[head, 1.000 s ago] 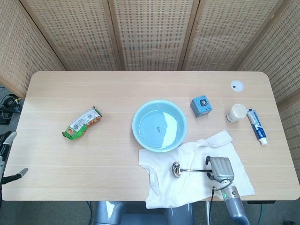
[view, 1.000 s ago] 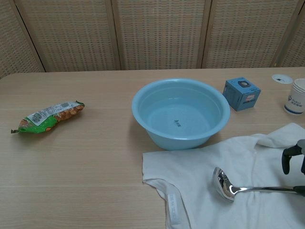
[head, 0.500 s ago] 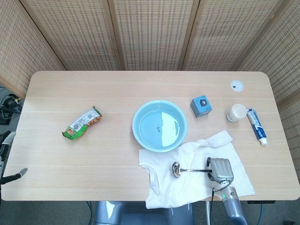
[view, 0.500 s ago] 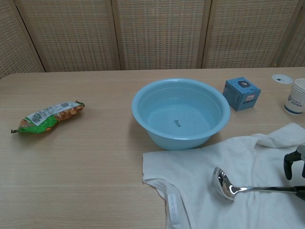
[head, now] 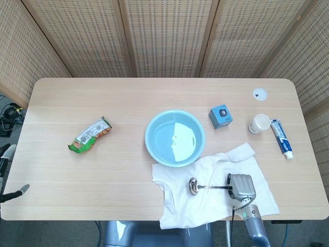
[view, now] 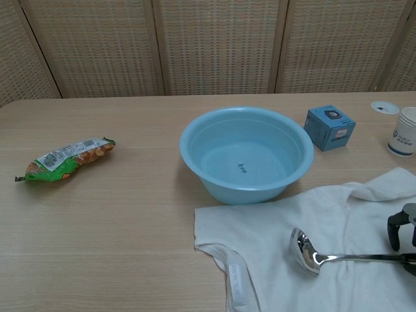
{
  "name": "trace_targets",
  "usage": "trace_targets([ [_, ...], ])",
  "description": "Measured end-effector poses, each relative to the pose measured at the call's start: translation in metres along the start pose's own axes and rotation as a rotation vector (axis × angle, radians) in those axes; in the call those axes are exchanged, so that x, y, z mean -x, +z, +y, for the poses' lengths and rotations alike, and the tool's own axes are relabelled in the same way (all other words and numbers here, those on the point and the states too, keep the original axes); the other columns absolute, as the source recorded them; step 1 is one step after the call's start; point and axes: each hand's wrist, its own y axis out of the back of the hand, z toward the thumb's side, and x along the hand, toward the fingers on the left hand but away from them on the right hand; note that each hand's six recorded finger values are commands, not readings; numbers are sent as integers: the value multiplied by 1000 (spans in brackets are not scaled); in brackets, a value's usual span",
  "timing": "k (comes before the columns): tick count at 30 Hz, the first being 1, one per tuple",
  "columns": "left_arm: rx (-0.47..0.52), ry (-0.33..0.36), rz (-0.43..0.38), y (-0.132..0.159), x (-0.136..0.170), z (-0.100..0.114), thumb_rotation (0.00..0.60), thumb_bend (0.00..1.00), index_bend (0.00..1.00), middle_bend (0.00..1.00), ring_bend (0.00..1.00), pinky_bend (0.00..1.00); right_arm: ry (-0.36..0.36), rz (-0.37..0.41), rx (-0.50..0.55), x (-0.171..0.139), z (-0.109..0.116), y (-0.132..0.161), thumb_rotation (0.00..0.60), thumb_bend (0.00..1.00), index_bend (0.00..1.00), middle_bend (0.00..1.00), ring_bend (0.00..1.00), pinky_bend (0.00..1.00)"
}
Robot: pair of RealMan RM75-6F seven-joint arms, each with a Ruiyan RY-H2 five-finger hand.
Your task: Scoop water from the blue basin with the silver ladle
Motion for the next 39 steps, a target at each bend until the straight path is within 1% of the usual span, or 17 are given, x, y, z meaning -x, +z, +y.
trace_targets([
  [3, 1, -1, -1, 0, 0, 0, 600, 0, 0, 0, 0, 0, 8, -9, -7, 1, -1, -2, 600, 561, 558, 1000, 1000, 1000],
  [6, 2, -1, -2, 1, 0, 0, 600, 0, 0, 0, 0, 0, 12, -15, -10, 2, -2, -3, 600, 650, 602, 1000, 1000, 1000],
  [8, 3, 0, -2, 1, 0, 0, 600, 0, 0, 0, 0, 0, 13, -17, -7, 2, -1, -3, 600, 677, 624, 1000, 1000, 1000],
  [13, 5, 2, -2, 0, 0, 1, 600, 0, 0, 0, 0, 0, 1, -17, 11, 1, 3, -3, 600, 699, 665, 1000, 1000, 1000],
  [17, 6, 3, -2, 0, 0, 2, 600, 0, 0, 0, 0, 0, -14, -11, 36, -1, 9, -2, 600, 721, 675, 1000, 1000, 1000],
  [23, 9, 5, -5, 1, 1, 3, 600, 0, 0, 0, 0, 0, -61, 15, 60, -9, 25, -1, 600, 755, 681, 1000, 1000, 1000],
  [30, 13, 8, -8, 1, 2, 4, 600, 0, 0, 0, 0, 0, -107, 48, 80, -22, 44, -1, 600, 770, 686, 1000, 1000, 1000],
  [35, 13, 10, -8, 1, 1, 5, 600, 0, 0, 0, 0, 0, -140, 79, 80, -31, 59, 1, 600, 774, 692, 1000, 1000, 1000],
  [39, 14, 7, -8, 1, 1, 4, 600, 0, 0, 0, 0, 0, -171, 113, 69, -39, 72, 9, 600, 774, 702, 1000, 1000, 1000],
])
